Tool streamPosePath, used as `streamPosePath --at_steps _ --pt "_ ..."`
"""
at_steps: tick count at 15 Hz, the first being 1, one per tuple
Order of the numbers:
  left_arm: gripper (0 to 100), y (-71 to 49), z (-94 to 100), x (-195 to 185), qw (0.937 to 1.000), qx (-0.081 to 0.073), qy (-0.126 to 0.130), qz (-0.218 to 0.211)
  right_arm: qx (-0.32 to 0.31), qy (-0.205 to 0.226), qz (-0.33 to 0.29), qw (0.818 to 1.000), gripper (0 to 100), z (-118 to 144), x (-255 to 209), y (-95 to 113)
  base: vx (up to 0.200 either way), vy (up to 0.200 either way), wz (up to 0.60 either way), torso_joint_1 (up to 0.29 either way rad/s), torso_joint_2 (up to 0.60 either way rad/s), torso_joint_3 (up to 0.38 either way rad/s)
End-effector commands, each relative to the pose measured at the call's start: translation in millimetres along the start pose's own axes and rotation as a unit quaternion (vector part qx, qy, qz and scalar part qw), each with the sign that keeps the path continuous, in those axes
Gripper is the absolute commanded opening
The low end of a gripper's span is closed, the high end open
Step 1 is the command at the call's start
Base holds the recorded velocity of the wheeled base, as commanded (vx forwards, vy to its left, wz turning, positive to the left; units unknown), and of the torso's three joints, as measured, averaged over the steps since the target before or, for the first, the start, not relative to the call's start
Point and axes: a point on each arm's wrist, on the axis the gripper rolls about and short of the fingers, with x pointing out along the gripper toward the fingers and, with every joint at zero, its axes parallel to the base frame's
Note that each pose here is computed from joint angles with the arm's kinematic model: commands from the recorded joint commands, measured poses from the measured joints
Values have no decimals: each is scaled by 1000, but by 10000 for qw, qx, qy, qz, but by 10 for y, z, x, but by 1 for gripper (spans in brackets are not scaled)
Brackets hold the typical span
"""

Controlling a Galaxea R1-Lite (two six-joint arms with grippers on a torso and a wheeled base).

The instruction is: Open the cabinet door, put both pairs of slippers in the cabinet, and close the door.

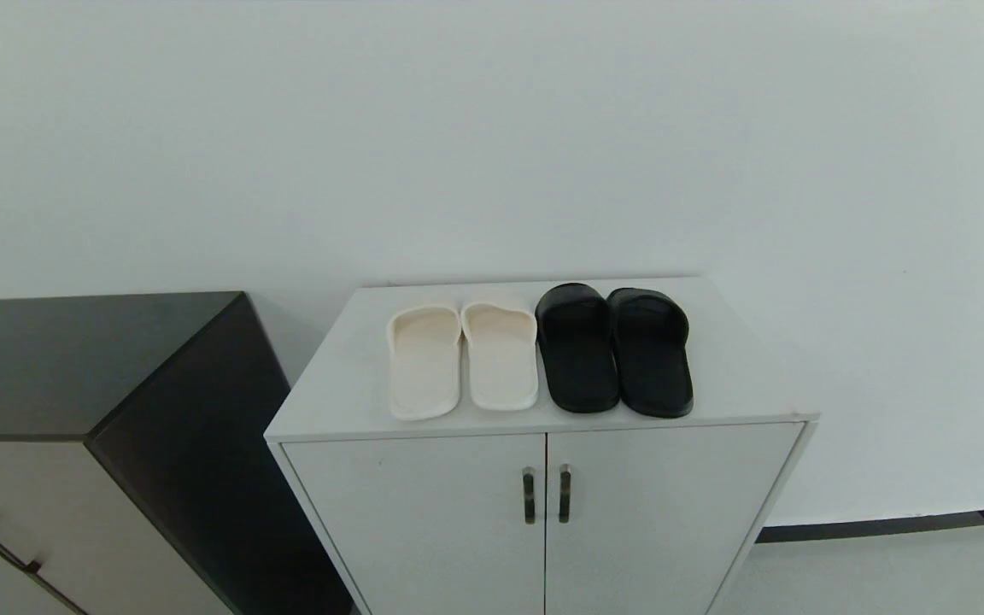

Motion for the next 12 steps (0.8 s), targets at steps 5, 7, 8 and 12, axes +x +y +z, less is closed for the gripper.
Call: streamPosePath --at_steps 5,7,8,12 --pt "0 1 0 1 10000 7 6 17 -2 6 2 10000 100 0 1 0 0 0 0 0 0 0" --pt "0 0 0 1 10000 0 6 9 6 6 2 10000 100 0 1 0 0 0 0 0 0 0" --pt "0 0 0 1 10000 -23 6 1 14 6 2 10000 100 0 1 0 0 0 0 0 0 0" --pt "0 0 0 1 10000 -16 6 9 21 7 -74 10000 100 0 1 -3 0 0 0 0 0 0"
